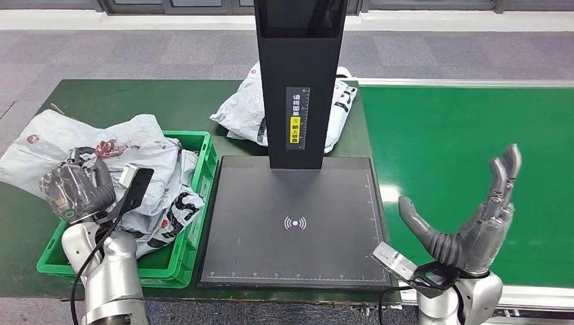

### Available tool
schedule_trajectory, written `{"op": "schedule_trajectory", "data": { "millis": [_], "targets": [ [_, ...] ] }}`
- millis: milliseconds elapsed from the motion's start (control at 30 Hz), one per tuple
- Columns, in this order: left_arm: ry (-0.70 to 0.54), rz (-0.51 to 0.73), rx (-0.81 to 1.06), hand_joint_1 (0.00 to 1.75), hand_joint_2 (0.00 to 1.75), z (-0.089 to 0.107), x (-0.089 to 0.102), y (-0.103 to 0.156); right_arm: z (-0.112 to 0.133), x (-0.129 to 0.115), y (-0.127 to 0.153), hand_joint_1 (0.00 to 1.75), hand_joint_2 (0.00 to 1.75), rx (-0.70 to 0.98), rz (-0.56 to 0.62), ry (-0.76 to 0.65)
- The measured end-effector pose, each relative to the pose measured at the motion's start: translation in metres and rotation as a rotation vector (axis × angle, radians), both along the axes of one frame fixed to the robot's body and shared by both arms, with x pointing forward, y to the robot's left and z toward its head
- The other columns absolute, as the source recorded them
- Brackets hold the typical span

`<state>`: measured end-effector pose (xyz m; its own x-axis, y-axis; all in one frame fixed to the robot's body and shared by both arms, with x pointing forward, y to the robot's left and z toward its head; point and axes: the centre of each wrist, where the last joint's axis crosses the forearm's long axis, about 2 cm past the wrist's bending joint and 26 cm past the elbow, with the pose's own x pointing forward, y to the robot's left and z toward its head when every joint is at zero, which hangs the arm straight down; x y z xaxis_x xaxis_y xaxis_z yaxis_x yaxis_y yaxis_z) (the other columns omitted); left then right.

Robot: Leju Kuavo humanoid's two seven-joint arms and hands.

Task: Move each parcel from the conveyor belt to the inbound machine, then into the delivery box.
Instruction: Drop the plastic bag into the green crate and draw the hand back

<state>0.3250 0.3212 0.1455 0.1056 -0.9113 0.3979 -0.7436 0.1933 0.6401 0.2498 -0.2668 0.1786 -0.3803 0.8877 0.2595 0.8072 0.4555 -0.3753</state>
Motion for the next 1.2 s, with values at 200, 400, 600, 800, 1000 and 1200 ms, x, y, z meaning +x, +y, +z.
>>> {"op": "schedule_trajectory", "data": {
  "millis": [200, 400, 600, 800, 1000, 1200],
  "targets": [
    [0.038, 0.013, -0.036, 1.75, 1.75, -0.009, 0.001, -0.001, -0.003, 0.001, 0.001, 0.0, 1.75, 0.002, 0.004, 0.012],
    [0.054, 0.015, -0.054, 1.75, 1.75, -0.014, 0.0, -0.002, -0.005, 0.001, 0.002, 0.0, 1.75, 0.003, 0.006, 0.018],
    [0.059, 0.017, -0.064, 0.51, 1.75, -0.016, 0.001, -0.002, -0.005, 0.002, 0.002, 0.0, 1.75, 0.003, 0.008, 0.022],
    [0.059, 0.051, -0.118, 0.0, 1.75, -0.015, 0.001, -0.003, -0.008, 0.003, 0.003, 0.0, 1.75, 0.004, 0.011, 0.033],
    [-0.013, 0.043, -0.148, 0.0, 1.75, -0.011, 0.0, 0.001, -0.011, 0.003, 0.004, 0.0, 1.75, 0.009, 0.016, 0.043],
    [-0.129, 0.026, -0.155, 0.0, 1.75, -0.005, -0.006, 0.01, -0.012, 0.004, 0.004, 0.0, 1.75, 0.024, 0.019, 0.046]
  ]
}}
